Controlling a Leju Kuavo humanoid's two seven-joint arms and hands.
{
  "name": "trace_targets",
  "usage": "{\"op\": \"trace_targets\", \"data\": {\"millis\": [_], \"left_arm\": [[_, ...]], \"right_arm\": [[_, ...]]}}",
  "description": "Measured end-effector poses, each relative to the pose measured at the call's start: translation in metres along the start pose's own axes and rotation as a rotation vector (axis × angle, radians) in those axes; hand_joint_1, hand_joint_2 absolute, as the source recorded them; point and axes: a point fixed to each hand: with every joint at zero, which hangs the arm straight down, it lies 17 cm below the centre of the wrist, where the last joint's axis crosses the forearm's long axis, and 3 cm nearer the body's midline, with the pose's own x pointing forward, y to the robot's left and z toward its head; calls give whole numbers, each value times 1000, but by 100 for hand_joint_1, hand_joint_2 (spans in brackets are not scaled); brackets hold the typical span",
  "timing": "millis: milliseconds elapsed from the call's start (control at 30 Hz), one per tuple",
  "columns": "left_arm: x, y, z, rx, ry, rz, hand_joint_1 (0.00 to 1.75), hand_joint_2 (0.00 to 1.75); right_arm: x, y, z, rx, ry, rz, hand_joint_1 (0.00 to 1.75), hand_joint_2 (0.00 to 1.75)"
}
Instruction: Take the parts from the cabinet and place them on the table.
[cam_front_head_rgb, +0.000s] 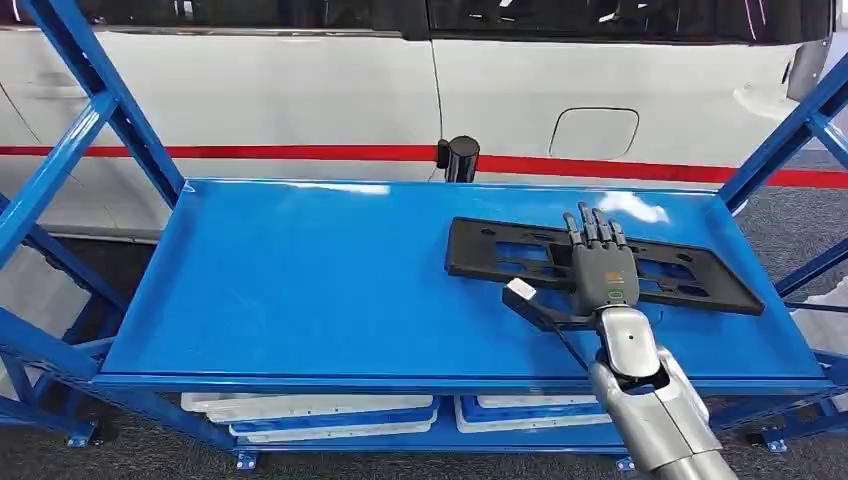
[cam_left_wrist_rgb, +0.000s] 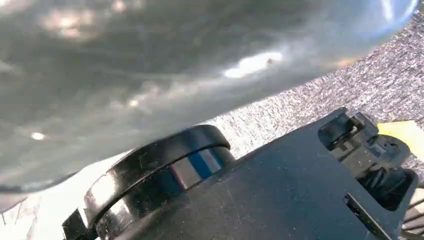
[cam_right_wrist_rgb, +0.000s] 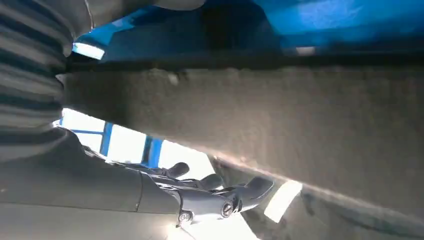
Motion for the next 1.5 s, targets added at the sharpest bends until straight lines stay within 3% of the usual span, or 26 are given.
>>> {"op": "trace_targets", "data": {"millis": [33,67,500,1500], "left_arm": [[-1,0,0,0,3,6,0,0],[-1,0,0,0,4,7,0,0],[1,-1,0,11,-4,23,0,0],[1,-1,0,11,-4,28,0,0]], "right_arm": [[-3,4,1,10,8,-4,150,175],[-5,7,2,20,14,-9,175,175],[-21,30,14,88,40,-50,175,175],[-25,29,13,85,42,-42,175,175]]}}
